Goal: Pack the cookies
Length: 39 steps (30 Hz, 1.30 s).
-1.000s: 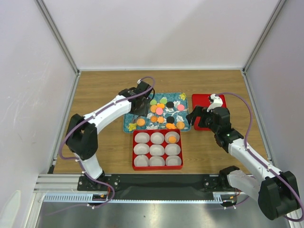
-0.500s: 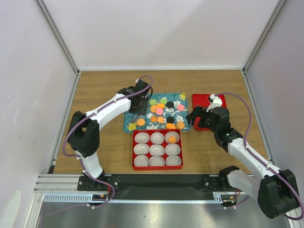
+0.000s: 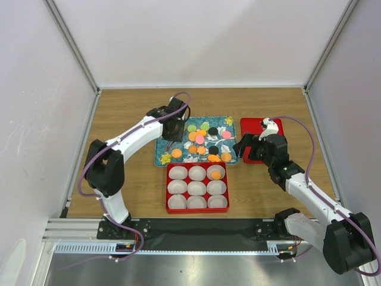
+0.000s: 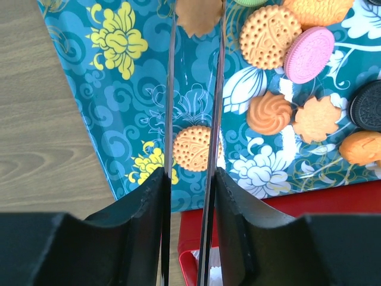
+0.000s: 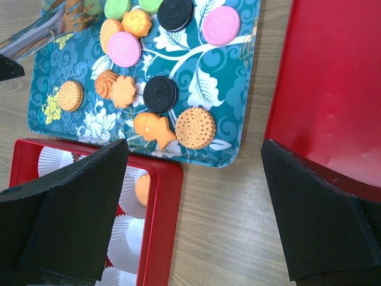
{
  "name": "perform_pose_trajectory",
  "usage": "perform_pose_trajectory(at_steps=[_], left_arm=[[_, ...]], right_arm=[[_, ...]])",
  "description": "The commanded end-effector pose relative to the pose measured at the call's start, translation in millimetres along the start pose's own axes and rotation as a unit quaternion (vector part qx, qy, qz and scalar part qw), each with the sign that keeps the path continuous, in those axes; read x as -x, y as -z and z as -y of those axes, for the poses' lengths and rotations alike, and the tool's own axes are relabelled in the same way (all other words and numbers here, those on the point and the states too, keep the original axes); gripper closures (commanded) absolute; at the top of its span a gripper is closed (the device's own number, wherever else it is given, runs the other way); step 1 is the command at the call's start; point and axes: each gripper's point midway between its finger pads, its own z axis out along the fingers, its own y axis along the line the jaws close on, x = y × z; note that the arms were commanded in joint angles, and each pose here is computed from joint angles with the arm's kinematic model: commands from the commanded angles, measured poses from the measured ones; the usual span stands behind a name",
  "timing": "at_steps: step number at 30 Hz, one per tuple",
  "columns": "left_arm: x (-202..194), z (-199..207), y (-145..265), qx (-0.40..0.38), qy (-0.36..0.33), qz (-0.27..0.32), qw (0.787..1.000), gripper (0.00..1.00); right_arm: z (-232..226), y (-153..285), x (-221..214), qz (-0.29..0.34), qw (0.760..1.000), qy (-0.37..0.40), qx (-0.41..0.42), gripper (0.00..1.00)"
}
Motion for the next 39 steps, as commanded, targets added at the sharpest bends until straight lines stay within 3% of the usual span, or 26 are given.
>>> perform_pose_trajectory(at_steps=[1, 12, 26, 39], left_arm=[[29.2, -2.5, 37.7, -0.016, 0.013, 0.054, 0.998, 0.65], [1.2, 0.8, 88.6, -0.036, -0.001, 0.08, 0.996, 0.64], [-91.5, 48.0, 159.1, -0.113, -0.062, 0.087, 0.988, 0.6], [-134.1, 69.2, 152.9, -0.139, -0.082, 0.058, 0.985, 0.6]], right_arm=[[-7.9, -0.1, 18.5, 0.026, 1.0, 0.012, 0.009, 0.0], [-7.8, -1.4, 17.9, 0.025, 1.0, 0.012, 0.009, 0.0], [-8.3, -3.7, 17.1, 0.019, 1.0, 0.014, 0.009, 0.0], [-6.4, -4.4, 16.0, 0.017, 1.0, 0.015, 0.005, 0.0]])
